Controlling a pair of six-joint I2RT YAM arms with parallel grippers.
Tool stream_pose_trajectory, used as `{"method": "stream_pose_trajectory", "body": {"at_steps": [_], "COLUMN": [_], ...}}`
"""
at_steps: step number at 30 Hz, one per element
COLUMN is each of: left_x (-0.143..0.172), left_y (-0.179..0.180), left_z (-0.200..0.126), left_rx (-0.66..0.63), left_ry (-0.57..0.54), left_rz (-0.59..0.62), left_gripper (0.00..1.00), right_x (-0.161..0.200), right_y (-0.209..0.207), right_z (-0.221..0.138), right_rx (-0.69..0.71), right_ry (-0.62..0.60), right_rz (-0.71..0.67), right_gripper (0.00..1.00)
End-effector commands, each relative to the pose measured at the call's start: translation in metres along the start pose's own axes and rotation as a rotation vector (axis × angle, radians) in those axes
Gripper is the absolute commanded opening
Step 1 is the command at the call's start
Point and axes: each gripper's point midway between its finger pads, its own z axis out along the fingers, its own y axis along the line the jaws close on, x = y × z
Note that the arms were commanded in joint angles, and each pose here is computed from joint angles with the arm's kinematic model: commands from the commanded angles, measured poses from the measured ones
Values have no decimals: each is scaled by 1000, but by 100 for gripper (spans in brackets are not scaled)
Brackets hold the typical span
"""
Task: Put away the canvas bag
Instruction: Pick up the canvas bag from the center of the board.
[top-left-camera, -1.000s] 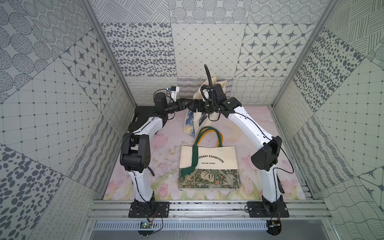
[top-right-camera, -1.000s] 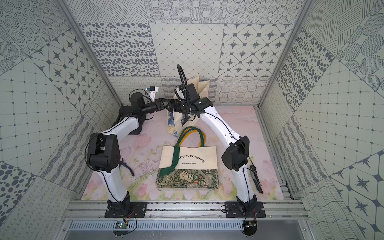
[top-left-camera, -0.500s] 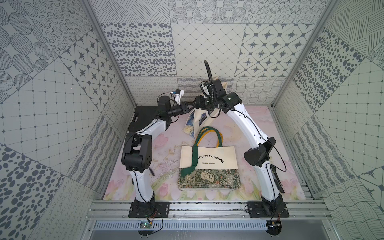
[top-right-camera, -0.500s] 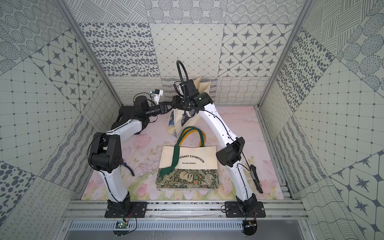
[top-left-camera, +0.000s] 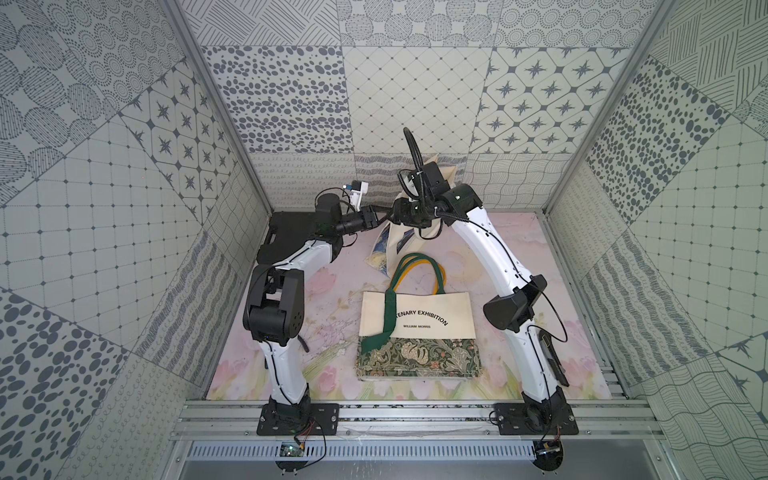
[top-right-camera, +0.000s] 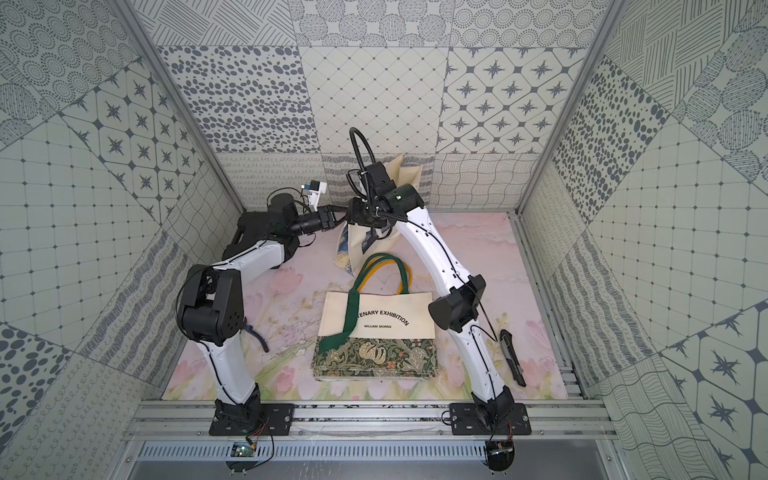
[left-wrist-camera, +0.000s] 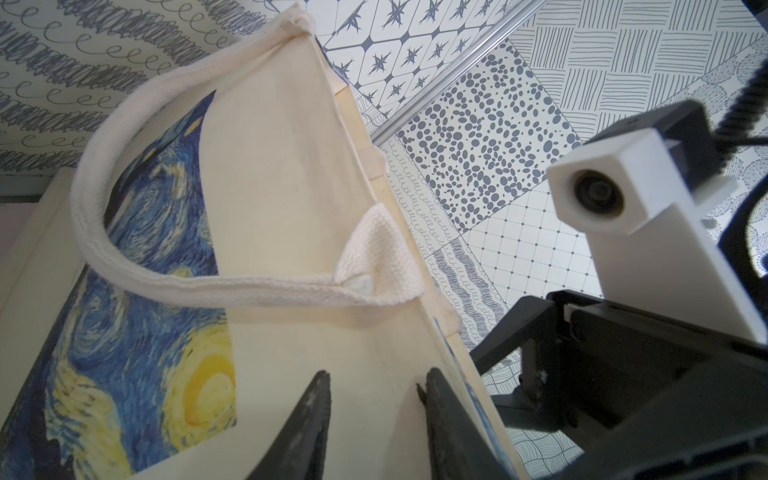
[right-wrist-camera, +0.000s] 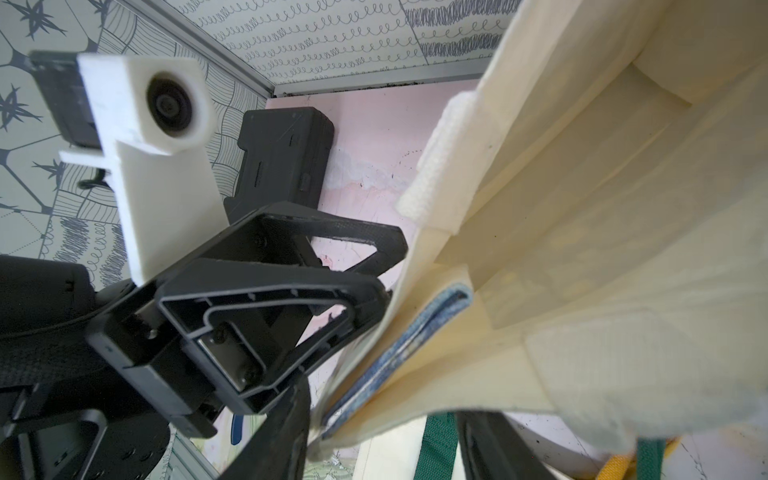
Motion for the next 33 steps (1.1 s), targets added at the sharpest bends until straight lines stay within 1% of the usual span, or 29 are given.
{"method": "stream_pose_trajectory", "body": {"at_steps": [1,3,8,10,12,15,17,21,23,26,27,29,31,33], "left_x": [6,10,19,20,20,21,21,23,24,27,28,28,26,22], "left_y": [-11,-8,-2,-2,-2,-3,-5,-6,-8,-7,-7,-7,-5,-3], "left_z": [2,1,-1,-1,-1,1,2,3,4,4,4,3,1,-5], "left_rx": [60,54,48,50,55,66,71,80,87,92,92,88,76,49], "left_ry": [19,24,35,30,26,23,21,26,31,35,36,40,47,47], "left_rz": [41,35,10,5,-2,-11,-12,-13,-17,-23,-22,-16,-8,-1], "left_gripper": [39,38,38,37,36,35,35,34,33,32,32,32,32,33], "right_x": [9,10,9,8,7,8,11,17,15,10,9,8,8,6], "right_y": [-7,-10,-14,-12,-6,0,-1,-7,-7,-8,-7,-7,-7,-10], "right_z": [12,11,2,1,2,8,13,19,18,15,13,10,7,2], "right_rx": [39,56,93,81,54,16,18,43,48,56,56,57,62,75], "right_ry": [28,30,15,12,11,23,36,55,45,23,18,14,12,7], "right_rz": [-18,-17,-22,-21,-14,-5,-1,1,0,4,4,5,5,1], "right_gripper": [52,44,42,45,58,63,64,61,56,40,32,19,2,0]}}
